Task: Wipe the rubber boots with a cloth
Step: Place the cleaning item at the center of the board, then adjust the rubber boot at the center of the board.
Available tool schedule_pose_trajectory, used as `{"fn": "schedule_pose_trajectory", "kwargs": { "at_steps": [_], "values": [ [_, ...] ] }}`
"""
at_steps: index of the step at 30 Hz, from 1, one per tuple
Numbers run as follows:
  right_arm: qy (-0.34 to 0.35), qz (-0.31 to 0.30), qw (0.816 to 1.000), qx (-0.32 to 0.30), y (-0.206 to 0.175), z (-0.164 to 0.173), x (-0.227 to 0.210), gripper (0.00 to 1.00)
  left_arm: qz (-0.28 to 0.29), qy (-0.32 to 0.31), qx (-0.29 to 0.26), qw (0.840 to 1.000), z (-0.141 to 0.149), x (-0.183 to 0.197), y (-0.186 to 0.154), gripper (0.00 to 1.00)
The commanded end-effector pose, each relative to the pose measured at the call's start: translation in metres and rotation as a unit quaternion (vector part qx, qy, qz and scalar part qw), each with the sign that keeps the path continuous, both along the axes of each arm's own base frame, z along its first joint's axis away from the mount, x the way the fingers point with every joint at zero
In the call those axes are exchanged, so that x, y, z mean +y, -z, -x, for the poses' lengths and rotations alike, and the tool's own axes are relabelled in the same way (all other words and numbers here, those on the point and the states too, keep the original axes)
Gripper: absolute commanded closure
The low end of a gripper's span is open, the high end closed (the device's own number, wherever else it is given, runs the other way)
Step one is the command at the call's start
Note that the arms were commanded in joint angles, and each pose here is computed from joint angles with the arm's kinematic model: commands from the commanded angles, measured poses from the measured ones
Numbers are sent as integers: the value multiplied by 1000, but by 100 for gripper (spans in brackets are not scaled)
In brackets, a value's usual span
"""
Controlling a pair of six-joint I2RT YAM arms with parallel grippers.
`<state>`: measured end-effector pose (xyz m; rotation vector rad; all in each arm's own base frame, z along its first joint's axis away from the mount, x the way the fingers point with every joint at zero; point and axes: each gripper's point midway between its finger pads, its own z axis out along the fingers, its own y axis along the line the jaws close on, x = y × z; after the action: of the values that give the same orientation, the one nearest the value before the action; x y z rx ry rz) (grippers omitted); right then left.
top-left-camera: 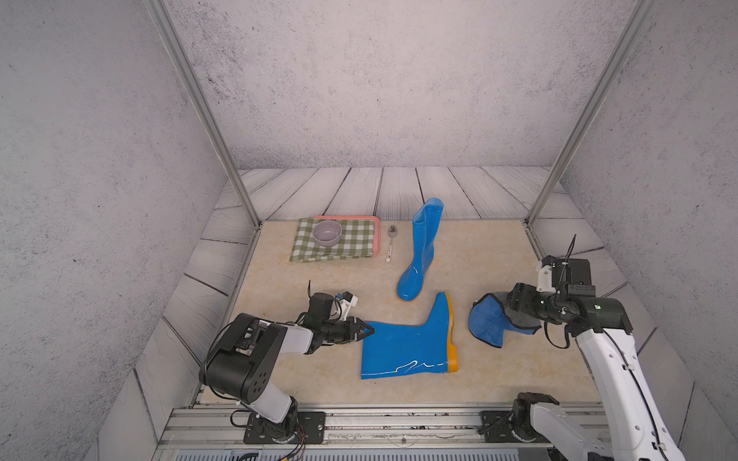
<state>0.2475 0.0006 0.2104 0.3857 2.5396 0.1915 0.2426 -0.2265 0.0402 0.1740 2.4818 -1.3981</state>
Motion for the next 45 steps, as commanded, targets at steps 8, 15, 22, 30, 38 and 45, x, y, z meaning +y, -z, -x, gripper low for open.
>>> {"fn": "schedule_pose_trajectory", "kwargs": {
  "at_steps": [8, 15, 22, 30, 38, 45],
  "values": [
    [78, -4, 997, 0, 8, -21, -14, 1, 16, 37, -34, 999, 4, -20, -20, 100],
    [72, -1, 996, -52, -2, -7, -14, 0, 18, 28, -76, 997, 4, -21, -51, 100],
    [-88, -113, 987, -67, -24, 17, 52, 2, 36, 8, -144, 989, -4, -22, -124, 100],
    [-139, -128, 978, -83, -52, 38, 67, 2, 40, 48, -185, 981, -21, -49, -185, 100],
    [-160, -137, 974, -80, -59, 41, 73, 2, -18, 130, -227, 965, -28, -77, -227, 100],
    [-182, -152, 967, -91, -68, 35, 81, 2, -16, 138, -218, 966, -41, -95, -235, 100]
  ]
}}
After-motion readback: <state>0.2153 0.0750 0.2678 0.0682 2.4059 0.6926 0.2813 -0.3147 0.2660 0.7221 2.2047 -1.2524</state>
